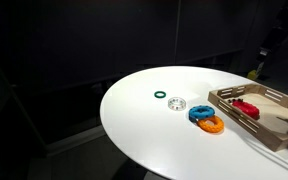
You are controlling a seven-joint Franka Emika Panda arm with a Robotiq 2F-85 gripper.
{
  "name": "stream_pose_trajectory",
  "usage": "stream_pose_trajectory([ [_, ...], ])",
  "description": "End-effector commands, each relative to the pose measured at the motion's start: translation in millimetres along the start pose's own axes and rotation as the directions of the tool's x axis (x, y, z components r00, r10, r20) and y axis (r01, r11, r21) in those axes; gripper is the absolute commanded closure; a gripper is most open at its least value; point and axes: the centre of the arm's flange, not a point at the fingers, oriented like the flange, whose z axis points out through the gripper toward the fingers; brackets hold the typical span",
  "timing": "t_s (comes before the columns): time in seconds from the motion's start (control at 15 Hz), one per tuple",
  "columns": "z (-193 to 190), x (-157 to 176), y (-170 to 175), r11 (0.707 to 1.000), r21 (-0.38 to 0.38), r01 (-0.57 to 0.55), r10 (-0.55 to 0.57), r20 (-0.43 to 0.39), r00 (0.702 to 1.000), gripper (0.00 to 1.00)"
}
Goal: Remove the black and white circular object from the box
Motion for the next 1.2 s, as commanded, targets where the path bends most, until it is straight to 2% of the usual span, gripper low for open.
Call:
stream_pose_trajectory([
  [0.0,21,21,8,0.995,-0.034,-0.09,0.093,0.101,0.991,0.0],
  [0.33,54,18,14,0.983,-0.084,-0.165,0.18,0.227,0.957,0.0],
  [0.47,65,15,15,0.985,-0.081,-0.153,0.168,0.25,0.953,0.0],
  [0.73,89,17,13,0.991,-0.066,-0.113,0.126,0.252,0.96,0.0],
  [1.13,129,33,8,0.996,-0.052,-0.076,0.085,0.207,0.975,0.0],
])
